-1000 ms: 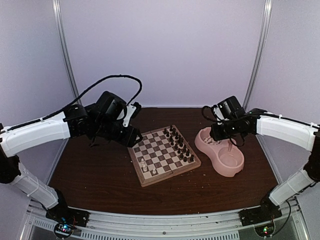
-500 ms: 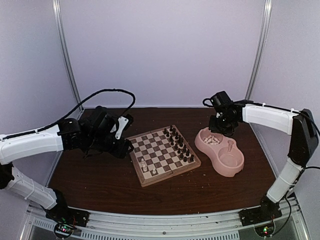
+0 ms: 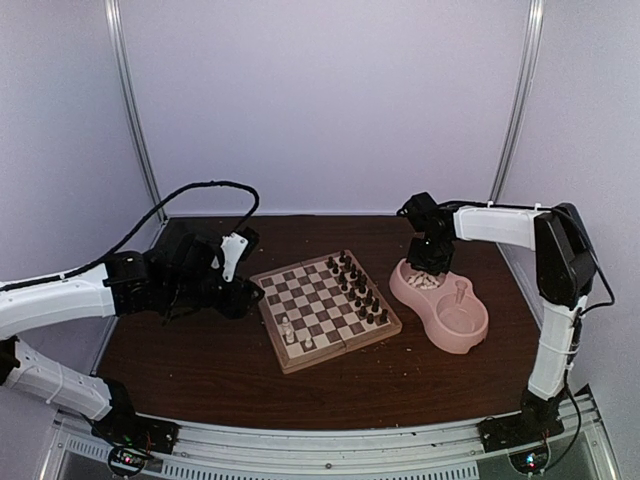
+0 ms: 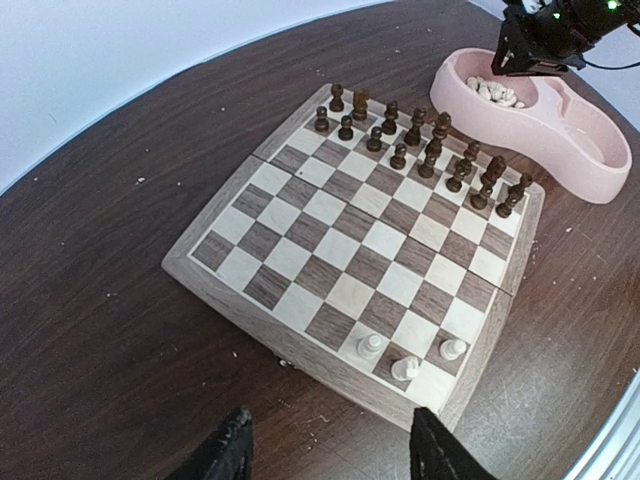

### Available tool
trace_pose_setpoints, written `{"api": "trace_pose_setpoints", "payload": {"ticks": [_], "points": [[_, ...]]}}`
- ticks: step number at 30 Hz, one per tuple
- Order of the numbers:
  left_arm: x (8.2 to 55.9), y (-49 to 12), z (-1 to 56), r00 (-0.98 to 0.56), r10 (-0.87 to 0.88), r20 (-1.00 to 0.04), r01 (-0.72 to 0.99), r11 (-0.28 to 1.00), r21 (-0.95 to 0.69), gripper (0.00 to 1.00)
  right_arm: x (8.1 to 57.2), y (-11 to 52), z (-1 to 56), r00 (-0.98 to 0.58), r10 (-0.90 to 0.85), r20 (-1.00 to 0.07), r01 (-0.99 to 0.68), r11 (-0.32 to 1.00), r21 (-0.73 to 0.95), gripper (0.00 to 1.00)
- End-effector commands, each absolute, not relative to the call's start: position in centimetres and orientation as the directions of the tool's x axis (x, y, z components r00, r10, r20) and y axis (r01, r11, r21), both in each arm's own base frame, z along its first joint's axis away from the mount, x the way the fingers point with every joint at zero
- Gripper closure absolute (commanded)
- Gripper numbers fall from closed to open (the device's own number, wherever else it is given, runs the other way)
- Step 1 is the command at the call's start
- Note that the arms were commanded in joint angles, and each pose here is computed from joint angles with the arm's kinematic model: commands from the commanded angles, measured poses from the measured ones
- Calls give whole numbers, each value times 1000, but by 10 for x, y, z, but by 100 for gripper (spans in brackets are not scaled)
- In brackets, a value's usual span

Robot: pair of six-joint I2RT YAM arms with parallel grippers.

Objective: Set up the chess pieces on the board
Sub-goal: Pick up the pawn from the storage box.

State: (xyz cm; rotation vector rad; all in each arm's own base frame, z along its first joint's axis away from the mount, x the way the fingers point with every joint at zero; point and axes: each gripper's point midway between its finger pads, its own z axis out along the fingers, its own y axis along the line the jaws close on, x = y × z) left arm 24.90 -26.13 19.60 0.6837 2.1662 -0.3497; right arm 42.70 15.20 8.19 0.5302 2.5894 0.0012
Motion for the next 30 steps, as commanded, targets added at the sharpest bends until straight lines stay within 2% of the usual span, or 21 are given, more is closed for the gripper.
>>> {"api": "trace_pose_setpoints", "payload": {"ticks": [1, 14, 20, 22, 30], "points": [[256, -277, 212, -456, 311, -834, 607, 794, -36, 46, 442, 144, 77, -787, 398, -471, 418, 906, 67, 78], [259, -274, 210, -444, 342, -828, 603, 798, 6, 46, 444, 144, 33, -812, 431, -393, 456, 889, 32, 74], [259, -269, 209, -438, 362, -823, 599, 800, 33, 46, 446, 154, 24, -813, 457, -361, 464, 883, 73, 81], [259, -269, 208, -438, 369, -820, 602, 798, 38, 46, 445, 155, 28, -808, 469, -357, 468, 878, 94, 88], [257, -273, 217, -438, 369, -819, 617, 787, 24, 46, 450, 159, 91, -745, 452, -491, 376, 892, 251, 87]]}}
